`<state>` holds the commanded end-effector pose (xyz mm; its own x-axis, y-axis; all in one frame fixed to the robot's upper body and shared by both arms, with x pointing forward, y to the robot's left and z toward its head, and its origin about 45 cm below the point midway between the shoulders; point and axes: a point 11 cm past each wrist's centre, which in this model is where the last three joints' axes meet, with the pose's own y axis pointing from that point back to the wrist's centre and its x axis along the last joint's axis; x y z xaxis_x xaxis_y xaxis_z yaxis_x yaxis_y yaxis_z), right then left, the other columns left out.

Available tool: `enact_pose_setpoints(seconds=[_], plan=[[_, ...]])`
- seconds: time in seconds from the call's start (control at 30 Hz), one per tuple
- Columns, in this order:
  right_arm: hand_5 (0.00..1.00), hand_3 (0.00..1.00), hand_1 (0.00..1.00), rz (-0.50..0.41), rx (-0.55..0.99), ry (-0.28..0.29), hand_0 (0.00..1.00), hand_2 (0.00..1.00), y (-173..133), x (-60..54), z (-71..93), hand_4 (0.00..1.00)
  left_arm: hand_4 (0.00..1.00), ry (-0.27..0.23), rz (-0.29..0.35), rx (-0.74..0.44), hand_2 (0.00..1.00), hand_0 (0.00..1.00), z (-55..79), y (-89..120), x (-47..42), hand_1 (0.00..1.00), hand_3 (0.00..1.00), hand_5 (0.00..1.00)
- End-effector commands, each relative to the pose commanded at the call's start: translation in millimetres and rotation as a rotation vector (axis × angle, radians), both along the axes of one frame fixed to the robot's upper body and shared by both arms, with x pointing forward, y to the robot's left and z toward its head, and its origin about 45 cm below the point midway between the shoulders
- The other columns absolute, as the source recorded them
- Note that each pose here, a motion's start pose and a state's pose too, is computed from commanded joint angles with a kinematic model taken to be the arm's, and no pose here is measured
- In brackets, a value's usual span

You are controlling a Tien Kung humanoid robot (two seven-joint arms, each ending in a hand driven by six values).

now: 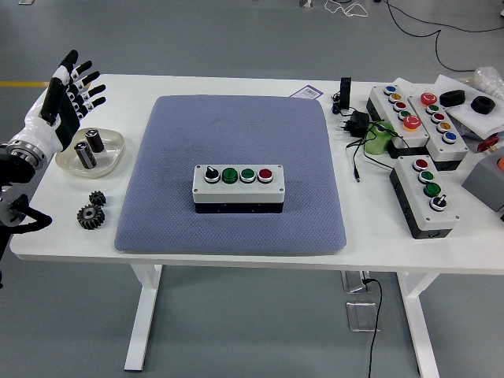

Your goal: Pick up the button,place it on the desk,press the button,press the button

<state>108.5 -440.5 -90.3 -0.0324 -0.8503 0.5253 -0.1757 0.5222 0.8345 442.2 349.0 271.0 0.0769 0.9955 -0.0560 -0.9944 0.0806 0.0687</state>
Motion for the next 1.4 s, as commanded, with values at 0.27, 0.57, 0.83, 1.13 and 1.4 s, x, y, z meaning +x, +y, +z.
enact_pose_setpoints(seconds=[0.27,0.57,0.83,1.13,1.4], plan=[[0.255,0.635,0.561,0.000,0.001,-0.007,0.650,0.591,0.8,3.7,0.6,0.245,0.789,-0.010,0.010,0.000,0.984,0.879,4.6,4.7,0.1,0.914,0.974,0.998],[0.255,0.635,0.561,-0.002,0.003,-0.011,0.650,0.591,1.7,4.8,0.6,0.245,0.782,-0.009,0.011,0.005,0.976,0.878,4.7,5.6,0.2,0.914,0.966,0.998],[0.255,0.635,0.561,-0.001,0.003,-0.014,0.651,0.592,2.0,6.5,0.9,0.245,0.784,-0.008,0.013,0.007,0.975,0.876,4.9,6.7,0.3,0.913,0.966,0.998],[0.256,0.635,0.561,0.000,0.004,-0.014,0.651,0.595,2.4,7.6,1.0,0.245,0.781,-0.011,0.017,0.005,0.976,0.876,6.6,8.4,0.2,0.913,0.965,0.998],[0.256,0.635,0.562,-0.001,0.004,-0.016,0.651,0.595,2.2,7.8,1.1,0.245,0.778,0.002,0.023,0.007,0.974,0.876,3.2,10.0,0.1,0.913,0.964,0.998]])
